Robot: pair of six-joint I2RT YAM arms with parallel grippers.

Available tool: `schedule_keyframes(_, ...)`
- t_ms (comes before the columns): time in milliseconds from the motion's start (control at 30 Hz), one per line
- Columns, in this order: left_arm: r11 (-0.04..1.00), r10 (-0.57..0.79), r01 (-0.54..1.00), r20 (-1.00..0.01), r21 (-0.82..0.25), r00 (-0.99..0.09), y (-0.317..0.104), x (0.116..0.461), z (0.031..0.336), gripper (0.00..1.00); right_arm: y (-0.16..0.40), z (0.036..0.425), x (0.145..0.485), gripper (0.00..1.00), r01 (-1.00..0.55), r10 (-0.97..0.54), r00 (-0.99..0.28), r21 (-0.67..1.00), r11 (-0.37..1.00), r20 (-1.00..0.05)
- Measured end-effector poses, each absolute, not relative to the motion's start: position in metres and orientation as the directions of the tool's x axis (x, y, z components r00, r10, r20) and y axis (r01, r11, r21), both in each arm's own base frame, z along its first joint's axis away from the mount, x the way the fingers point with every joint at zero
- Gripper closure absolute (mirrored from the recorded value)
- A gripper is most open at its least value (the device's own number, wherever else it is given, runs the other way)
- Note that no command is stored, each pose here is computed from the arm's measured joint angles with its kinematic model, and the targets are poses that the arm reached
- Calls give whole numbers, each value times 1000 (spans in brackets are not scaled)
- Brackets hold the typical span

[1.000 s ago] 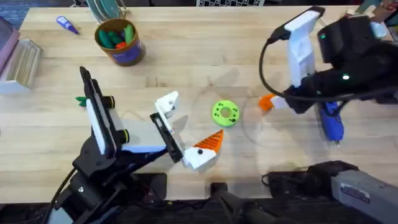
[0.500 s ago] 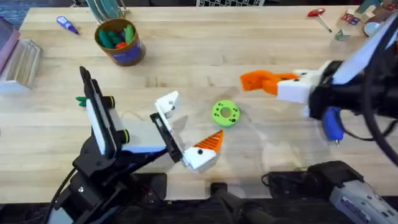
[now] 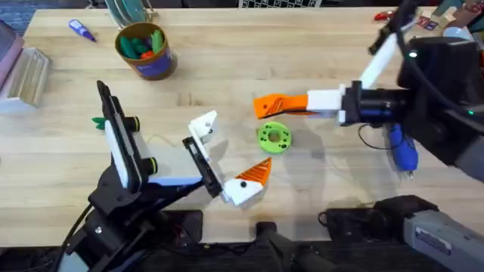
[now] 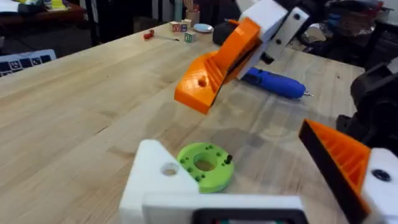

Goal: Pick up the gripper from the table and insert it into the empty holder that is missing its gripper. Then pick up a screw, insert it into the mounting hole, and use the screwdriver to tighten it. Finally, clean up the table by picking up the vegetable and placing it into the bucket.

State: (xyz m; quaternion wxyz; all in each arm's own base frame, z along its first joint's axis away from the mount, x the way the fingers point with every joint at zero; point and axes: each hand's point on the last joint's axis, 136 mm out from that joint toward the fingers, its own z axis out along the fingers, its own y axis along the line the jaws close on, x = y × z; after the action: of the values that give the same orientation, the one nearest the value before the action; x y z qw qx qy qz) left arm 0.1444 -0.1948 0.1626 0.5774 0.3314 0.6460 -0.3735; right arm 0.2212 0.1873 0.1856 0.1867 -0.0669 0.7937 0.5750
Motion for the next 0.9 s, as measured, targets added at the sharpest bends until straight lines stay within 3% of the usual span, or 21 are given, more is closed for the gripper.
schedule_keyframes(200, 501, -3, 860, -994, -100, -114, -195, 144, 163, 15, 205, 166, 228, 992, -169, 61, -980, 955, 244, -190)
schedule_keyframes(500, 501, -3, 860, -994, -100, -114, -195, 144, 163, 14, 248, 170, 220, 992, -123, -67, -991, 983, 139, -115)
schedule_keyframes(667, 506, -3, 857, -994, -100, -114, -194, 145, 163, 16, 259, 164, 208, 992, -46, -113, -993, 989, 144, -30)
schedule_keyframes(900, 506, -3, 857, -994, -99, -113, -194, 145, 163, 15, 262, 167, 204, 992, -6, -126, -992, 990, 138, 12)
